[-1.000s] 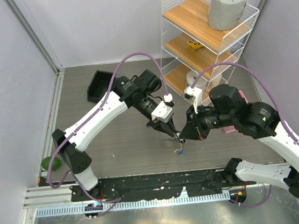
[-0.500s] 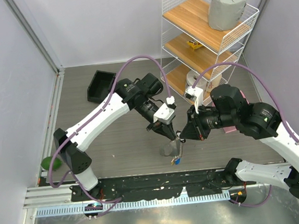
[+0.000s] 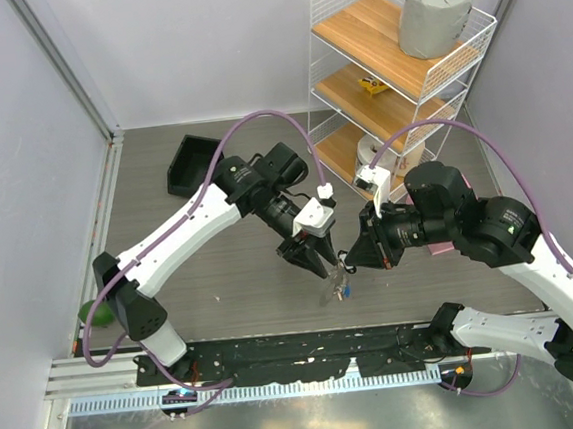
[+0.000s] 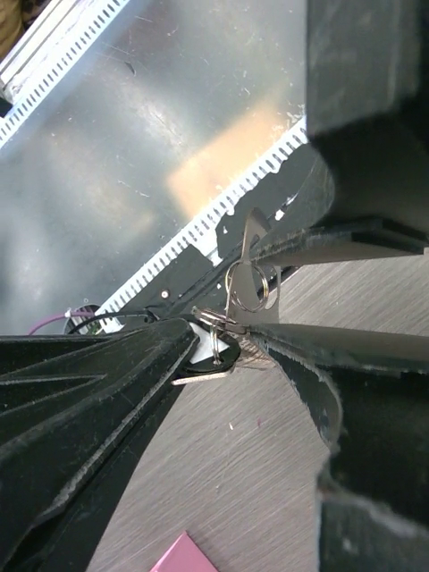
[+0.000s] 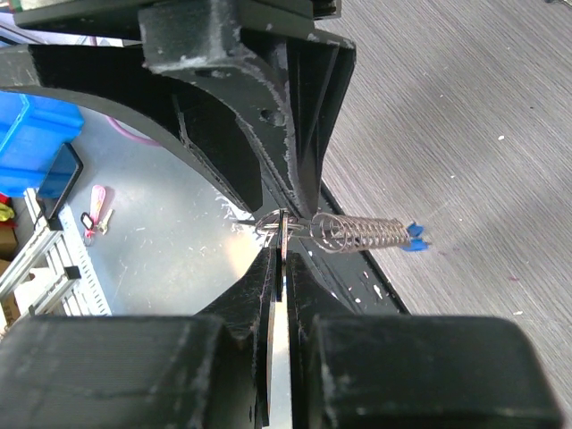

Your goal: Remove the keys from the keyring

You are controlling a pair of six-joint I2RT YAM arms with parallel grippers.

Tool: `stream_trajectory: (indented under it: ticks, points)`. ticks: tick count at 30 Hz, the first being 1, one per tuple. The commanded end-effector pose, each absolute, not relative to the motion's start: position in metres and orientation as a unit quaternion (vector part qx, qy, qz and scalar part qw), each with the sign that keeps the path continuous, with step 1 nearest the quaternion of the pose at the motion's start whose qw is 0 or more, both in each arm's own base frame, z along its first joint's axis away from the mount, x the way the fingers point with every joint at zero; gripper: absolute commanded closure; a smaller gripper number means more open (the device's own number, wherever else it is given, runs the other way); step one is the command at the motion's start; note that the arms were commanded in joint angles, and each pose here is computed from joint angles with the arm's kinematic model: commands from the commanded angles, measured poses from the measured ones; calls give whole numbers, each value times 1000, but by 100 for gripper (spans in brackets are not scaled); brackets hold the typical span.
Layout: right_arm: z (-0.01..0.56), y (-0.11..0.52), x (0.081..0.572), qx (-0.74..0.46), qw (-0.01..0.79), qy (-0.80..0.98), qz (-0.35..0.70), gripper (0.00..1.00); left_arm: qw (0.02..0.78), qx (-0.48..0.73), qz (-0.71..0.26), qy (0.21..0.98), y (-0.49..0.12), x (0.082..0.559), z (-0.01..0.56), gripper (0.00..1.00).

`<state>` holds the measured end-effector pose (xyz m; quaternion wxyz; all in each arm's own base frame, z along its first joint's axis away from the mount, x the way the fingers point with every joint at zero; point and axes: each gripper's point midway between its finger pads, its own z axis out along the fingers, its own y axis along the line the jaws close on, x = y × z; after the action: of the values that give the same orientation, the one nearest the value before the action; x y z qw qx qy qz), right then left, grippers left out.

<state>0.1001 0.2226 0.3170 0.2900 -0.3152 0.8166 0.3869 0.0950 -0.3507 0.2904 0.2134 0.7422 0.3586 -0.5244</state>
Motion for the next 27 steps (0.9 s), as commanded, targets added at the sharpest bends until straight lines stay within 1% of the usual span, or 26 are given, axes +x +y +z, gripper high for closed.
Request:
stream_trajectory:
  ticks: [1,8,13,15,23,27]
  points:
    - [344,225,100,-316,325,793,407,95,240,734,-527,355,-353,92,308,59]
    - [344,224,99,-318,324,792,409,95,280,731,-481,395,-365,117,303,57]
    - [346,224,97,-319,324,790,411,95,303,729,-465,401,-371,129,307,51]
    - [346,224,98,-319,325,790,411,95,302,729,-465,402,-373,131,309,50]
    - [346,222,98,-318,328,791,408,95,278,733,-509,354,-368,108,319,48]
    - [346,222,98,-319,327,791,408,95,271,737,-512,350,-367,104,317,48]
